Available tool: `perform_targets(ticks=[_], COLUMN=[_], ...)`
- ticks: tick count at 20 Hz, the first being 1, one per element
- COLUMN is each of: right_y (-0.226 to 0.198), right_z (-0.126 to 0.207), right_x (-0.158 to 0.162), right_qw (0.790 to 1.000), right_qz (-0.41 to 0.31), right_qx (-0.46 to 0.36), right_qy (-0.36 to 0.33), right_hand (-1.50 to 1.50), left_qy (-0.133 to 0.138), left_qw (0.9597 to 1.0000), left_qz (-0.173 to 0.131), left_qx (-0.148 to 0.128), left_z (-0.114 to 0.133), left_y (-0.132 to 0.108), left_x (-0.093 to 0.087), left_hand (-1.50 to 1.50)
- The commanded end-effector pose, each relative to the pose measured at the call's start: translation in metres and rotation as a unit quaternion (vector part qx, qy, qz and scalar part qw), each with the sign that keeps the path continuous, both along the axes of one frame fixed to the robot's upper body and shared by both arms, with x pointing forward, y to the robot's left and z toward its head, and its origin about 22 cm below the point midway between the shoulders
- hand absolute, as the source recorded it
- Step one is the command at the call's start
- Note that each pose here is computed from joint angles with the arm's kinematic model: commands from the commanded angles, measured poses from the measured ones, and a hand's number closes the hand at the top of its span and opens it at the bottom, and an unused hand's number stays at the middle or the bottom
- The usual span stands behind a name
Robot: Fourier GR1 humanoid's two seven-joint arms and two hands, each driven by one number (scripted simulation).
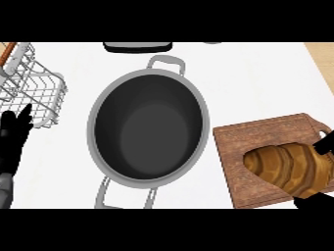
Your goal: Pick the croissant from the cutting board and place it in the pot
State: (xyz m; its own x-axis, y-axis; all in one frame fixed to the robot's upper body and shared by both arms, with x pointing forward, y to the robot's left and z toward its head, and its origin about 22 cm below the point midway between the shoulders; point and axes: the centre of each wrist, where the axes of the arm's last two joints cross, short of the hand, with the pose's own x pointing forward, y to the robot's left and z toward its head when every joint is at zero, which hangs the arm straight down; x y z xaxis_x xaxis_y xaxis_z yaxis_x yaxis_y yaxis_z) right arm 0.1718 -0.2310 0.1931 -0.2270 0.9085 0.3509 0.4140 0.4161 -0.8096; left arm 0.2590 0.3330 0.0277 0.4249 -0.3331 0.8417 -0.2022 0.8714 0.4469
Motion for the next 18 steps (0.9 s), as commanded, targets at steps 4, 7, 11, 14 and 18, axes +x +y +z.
perform_targets(ticks=[4,7,11,14,18], right_y=[0.042,0.059,0.105,0.126,0.162], right_z=[0.046,0.055,0.062,0.077,0.059], right_x=[-0.022,-0.014,0.013,0.024,0.066], right_qw=[0.998,0.997,0.996,0.994,0.989], right_qz=[0.058,0.061,0.053,0.058,0.068], right_qx=[-0.001,0.003,0.011,0.011,-0.003], right_qy=[0.012,0.039,0.066,0.097,0.134], right_hand=[1.50,1.50,1.50,1.50,1.50], left_qy=[0.000,0.005,0.005,-0.003,-0.002], left_qw=[0.9999,0.9998,0.9997,0.9999,0.9997], left_qz=[-0.011,-0.021,-0.022,-0.016,-0.023], left_qx=[0.007,0.004,-0.007,-0.002,-0.008], left_z=[-0.008,0.006,-0.012,0.000,-0.003], left_y=[-0.003,-0.004,-0.009,0.006,-0.015], left_x=[0.003,0.001,0.002,0.004,0.009], left_hand=[0.00,0.00,0.00,0.00,0.00])
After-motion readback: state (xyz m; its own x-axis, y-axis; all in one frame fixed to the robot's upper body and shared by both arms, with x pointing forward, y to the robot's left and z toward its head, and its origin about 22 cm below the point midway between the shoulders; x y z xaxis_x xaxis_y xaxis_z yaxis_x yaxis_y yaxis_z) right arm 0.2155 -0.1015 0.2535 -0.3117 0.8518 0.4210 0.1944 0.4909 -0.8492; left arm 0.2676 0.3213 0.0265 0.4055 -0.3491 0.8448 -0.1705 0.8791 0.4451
